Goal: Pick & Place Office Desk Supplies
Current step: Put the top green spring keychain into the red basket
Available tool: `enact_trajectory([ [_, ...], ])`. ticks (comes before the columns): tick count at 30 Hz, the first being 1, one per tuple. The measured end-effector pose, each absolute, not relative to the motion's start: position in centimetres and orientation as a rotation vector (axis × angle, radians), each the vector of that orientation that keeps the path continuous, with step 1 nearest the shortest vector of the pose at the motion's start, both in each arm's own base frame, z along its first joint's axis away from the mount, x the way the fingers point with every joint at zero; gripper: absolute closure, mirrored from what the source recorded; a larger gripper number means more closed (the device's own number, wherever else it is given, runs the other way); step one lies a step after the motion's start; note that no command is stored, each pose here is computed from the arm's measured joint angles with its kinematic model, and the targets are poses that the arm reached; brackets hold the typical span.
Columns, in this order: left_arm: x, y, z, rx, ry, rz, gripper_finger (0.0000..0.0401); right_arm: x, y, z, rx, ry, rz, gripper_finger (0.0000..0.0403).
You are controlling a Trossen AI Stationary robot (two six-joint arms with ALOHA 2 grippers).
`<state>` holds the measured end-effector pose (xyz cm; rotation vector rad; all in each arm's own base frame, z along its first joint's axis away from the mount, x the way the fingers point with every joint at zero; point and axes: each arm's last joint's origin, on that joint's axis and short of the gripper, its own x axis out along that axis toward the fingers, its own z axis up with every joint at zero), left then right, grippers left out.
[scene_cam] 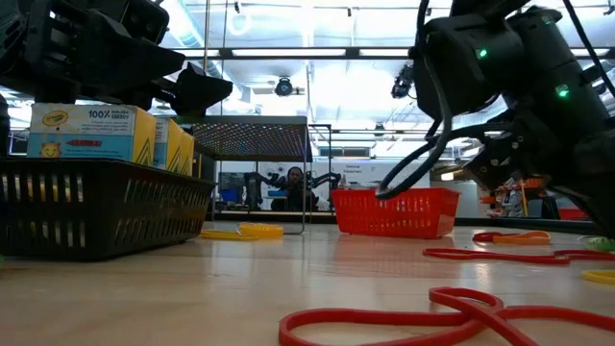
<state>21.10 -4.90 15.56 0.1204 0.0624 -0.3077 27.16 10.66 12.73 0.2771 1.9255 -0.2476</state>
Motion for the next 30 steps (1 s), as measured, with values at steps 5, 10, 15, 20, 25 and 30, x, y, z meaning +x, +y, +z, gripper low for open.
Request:
enact_trajectory([
  [5,21.1,-4.9,15.6,0.12,0.062,-0.307,0.0062,27.9,11.6,13.8,0.246,1.867,-0.309,0.0397],
  [10,21.1,-4.9,15.6,0.12,0.062,-0.307,0.0062,28.3,12.4,15.2,0.205,1.808,-0.414,0.0399],
  [15,21.1,-4.9,15.6,0.12,0.062,-0.304,0.0062,28.5,12.9,17.2,0.126,1.763,-0.551,0.0401],
  [20,21.1,-4.9,15.6,0.12,0.062,-0.303,0.0062,28.8,13.0,19.3,0.029,1.712,-0.621,0.0401],
  [25,21.1,-4.9,15.6,0.12,0.062,-0.303,0.0062,30.0,12.0,20.9,-0.084,1.61,-0.648,0.0401],
  [30,21.1,-4.9,15.6,0.12,0.062,-0.303,0.0062,31.5,9.6,21.6,-0.187,1.537,-0.661,0.0401],
])
